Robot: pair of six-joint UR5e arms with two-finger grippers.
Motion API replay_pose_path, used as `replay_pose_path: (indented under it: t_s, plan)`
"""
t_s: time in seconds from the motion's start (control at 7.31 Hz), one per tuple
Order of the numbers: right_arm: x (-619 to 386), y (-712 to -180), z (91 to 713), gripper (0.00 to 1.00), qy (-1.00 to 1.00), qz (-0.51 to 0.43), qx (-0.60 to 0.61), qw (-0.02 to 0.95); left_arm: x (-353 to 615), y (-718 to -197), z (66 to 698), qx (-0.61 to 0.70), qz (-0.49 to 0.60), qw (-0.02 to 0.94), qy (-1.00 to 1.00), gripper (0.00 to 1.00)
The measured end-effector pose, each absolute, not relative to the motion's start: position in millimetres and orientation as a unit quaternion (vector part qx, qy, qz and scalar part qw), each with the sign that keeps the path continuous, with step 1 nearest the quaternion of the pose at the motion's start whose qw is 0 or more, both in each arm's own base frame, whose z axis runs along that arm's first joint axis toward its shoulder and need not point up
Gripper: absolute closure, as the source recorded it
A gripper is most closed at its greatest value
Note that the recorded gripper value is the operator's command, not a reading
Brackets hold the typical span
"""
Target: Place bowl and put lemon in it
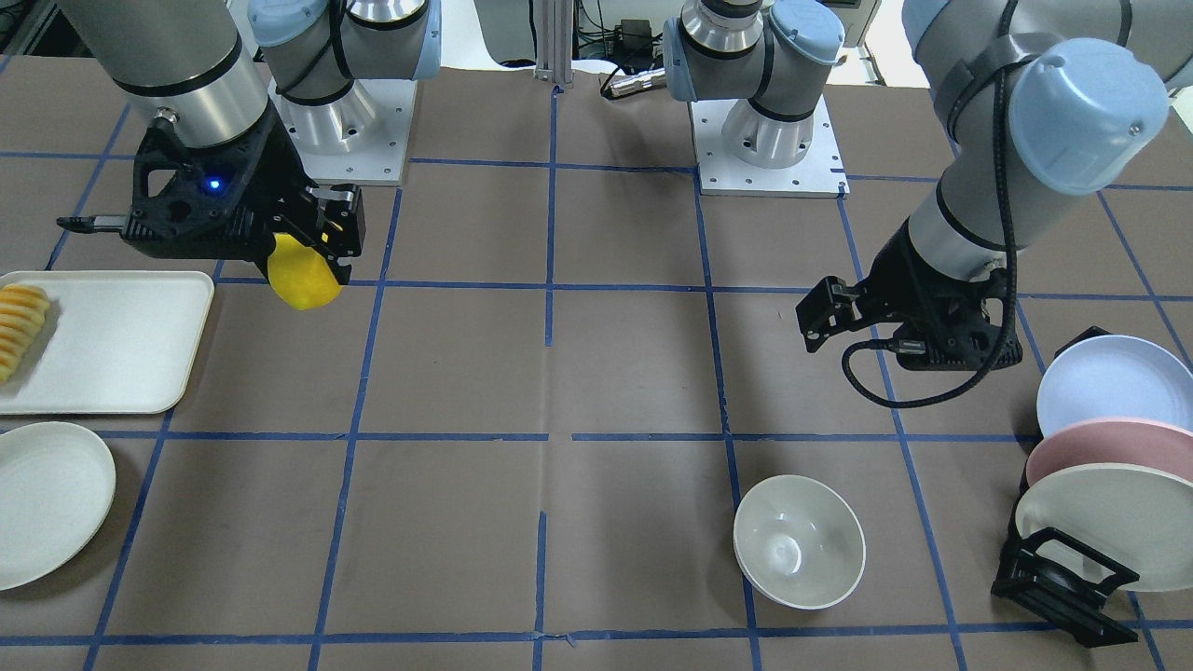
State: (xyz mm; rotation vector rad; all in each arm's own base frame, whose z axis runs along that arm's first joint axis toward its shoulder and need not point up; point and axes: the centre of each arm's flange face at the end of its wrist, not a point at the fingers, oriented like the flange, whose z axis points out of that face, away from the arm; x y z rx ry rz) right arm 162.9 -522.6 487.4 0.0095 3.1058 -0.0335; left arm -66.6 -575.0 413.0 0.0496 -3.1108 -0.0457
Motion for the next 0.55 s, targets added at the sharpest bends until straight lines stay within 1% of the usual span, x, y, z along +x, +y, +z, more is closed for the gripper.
replay_pose_path:
  t_s: [0.27,0.55]
  plan:
    - [163.5,-523.4,487.1,0.88,1.000,-0.018,0.001,0.017,-50.6,-608.0,385.8,0.014,0.018,0.012,-1.000,0.00]
    - [162.4,-524.6,487.5,0.88,1.000,-0.024,0.000,0.016,-14.2,-636.5,349.3,0.008,0.036,0.008,-0.999,0.00]
